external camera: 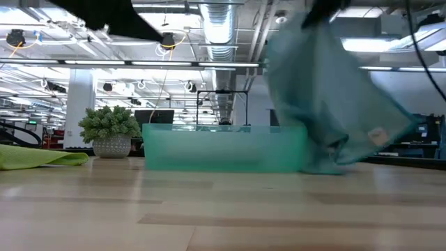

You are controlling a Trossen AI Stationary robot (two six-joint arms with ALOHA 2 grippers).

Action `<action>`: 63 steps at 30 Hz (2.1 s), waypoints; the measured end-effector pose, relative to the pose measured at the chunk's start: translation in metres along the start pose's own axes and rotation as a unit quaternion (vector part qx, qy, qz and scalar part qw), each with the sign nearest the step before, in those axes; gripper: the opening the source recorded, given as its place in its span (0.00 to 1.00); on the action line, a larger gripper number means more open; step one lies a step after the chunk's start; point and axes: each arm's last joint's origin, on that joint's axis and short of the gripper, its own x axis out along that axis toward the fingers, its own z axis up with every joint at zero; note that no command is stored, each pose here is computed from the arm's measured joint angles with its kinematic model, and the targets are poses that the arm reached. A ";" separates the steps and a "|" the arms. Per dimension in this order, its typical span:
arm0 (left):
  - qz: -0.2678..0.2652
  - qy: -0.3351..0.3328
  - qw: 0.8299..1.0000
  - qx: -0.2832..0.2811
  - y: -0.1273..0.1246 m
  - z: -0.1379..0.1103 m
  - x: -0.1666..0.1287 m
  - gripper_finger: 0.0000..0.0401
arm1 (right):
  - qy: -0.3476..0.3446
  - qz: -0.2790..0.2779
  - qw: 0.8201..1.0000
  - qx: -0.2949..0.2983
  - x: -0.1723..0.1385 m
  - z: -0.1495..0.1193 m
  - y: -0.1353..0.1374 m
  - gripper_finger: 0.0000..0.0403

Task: Fold microfiber towels
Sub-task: Fold the blue towel

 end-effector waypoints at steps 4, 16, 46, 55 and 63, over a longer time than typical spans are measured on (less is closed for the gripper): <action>-0.045 -0.043 0.998 0.024 -0.006 0.014 -0.009 0.00 | -0.111 0.085 0.990 -0.017 -0.036 0.016 0.033 0.03; -0.122 -0.146 0.981 0.040 -0.009 0.040 -0.020 0.00 | -0.334 0.167 0.926 -0.058 -0.082 0.042 0.096 0.04; -0.269 0.077 0.959 0.054 -0.022 -0.025 0.023 0.00 | 0.178 0.273 0.940 -0.101 0.117 -0.035 0.155 0.31; -0.201 0.162 0.962 0.083 -0.030 -0.062 0.066 0.00 | 0.168 0.182 0.966 -0.076 0.142 -0.024 0.113 0.54; -0.111 0.203 0.970 0.078 -0.020 -0.082 0.096 0.00 | 0.167 0.154 0.973 -0.034 0.177 -0.043 0.086 0.48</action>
